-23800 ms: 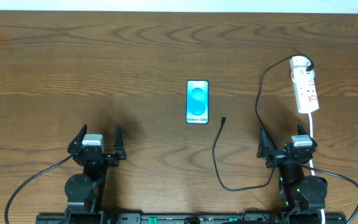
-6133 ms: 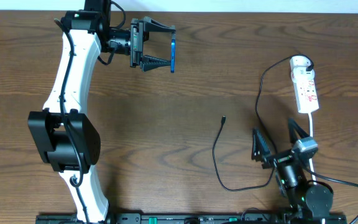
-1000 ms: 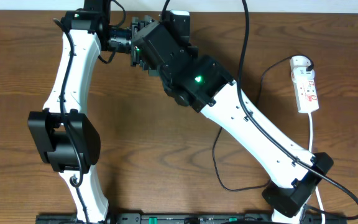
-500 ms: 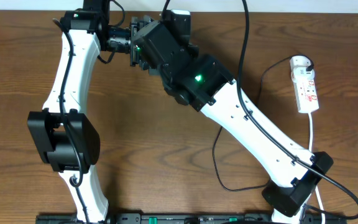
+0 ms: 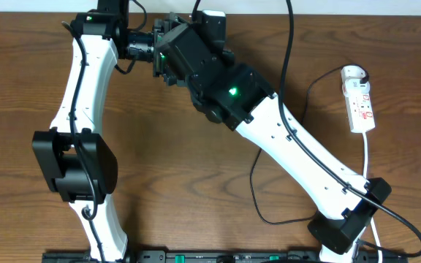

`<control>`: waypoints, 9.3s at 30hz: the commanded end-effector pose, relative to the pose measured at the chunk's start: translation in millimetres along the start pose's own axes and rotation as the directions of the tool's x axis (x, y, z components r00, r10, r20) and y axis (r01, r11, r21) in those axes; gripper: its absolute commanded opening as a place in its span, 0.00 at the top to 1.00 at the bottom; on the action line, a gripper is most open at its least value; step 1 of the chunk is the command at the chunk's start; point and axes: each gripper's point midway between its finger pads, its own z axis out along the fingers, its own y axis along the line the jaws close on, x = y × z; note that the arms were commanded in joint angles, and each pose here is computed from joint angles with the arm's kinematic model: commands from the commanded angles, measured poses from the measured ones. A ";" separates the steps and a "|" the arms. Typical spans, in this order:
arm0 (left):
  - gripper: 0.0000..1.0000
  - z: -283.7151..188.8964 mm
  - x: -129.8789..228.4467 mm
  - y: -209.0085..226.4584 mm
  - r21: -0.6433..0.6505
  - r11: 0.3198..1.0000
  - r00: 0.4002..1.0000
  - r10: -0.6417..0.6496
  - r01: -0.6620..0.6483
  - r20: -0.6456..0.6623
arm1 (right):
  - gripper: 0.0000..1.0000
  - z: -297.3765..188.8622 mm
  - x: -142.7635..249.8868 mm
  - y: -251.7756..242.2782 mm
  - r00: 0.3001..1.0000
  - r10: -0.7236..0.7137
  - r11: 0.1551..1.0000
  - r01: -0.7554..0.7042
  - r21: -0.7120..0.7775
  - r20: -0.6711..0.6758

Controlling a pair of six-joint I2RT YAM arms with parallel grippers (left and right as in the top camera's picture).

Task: Plug charger to phone and switch on socket

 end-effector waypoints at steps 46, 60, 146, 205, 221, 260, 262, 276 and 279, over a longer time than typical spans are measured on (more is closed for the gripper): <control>0.34 -3.3 20.5 -30.7 0.056 0.987 0.986 -0.144 0.149 -0.079 | 0.98 -39.4 -35.0 -26.9 0.292 0.955 0.291 -0.956 -0.042 -0.049; 0.41 -3.6 23.1 -31.9 0.058 0.984 0.982 -0.163 0.169 -0.096 | 0.98 -26.1 -31.5 -13.2 0.270 0.960 0.267 -0.963 -0.043 -0.080; 0.93 -30.5 -62.8 48.8 -0.516 0.757 0.795 0.567 -0.401 0.213 | 0.01 38.8 140.4 -198.4 0.687 0.205 0.979 -0.134 0.155 -0.697; 0.93 -35.6 -68.3 53.8 -0.555 0.742 0.789 0.570 -0.375 0.229 | 0.70 103.8 299.4 -208.8 0.598 0.310 0.947 -0.261 0.186 -0.739; 0.93 -35.6 -68.3 53.9 -0.555 0.743 0.789 0.570 -0.375 0.230 | 0.81 105.3 298.5 -208.9 0.609 0.306 0.949 -0.253 0.186 -0.732; 0.93 32.6 48.3 -51.0 0.154 0.475 0.474 0.879 -0.866 -0.046 | 0.99 -57.0 105.4 -104.8 0.951 -0.144 0.515 -0.165 -0.841 -0.275; 0.93 36.0 50.2 -55.8 0.159 0.477 0.475 0.878 -0.864 -0.051 | 0.99 -65.6 99.7 -103.9 0.958 -0.137 0.509 -0.149 -0.848 -0.250; 0.93 38.1 47.1 -79.1 0.142 0.519 0.521 0.853 -0.843 -0.028 | 0.99 -77.0 65.3 -96.5 0.966 -0.008 0.483 -0.222 -0.847 -0.258; 0.93 38.7 47.7 -81.8 0.142 0.528 0.530 0.847 -0.837 -0.027 | 0.99 -78.7 56.0 -94.4 0.967 0.021 0.471 -0.233 -0.851 -0.254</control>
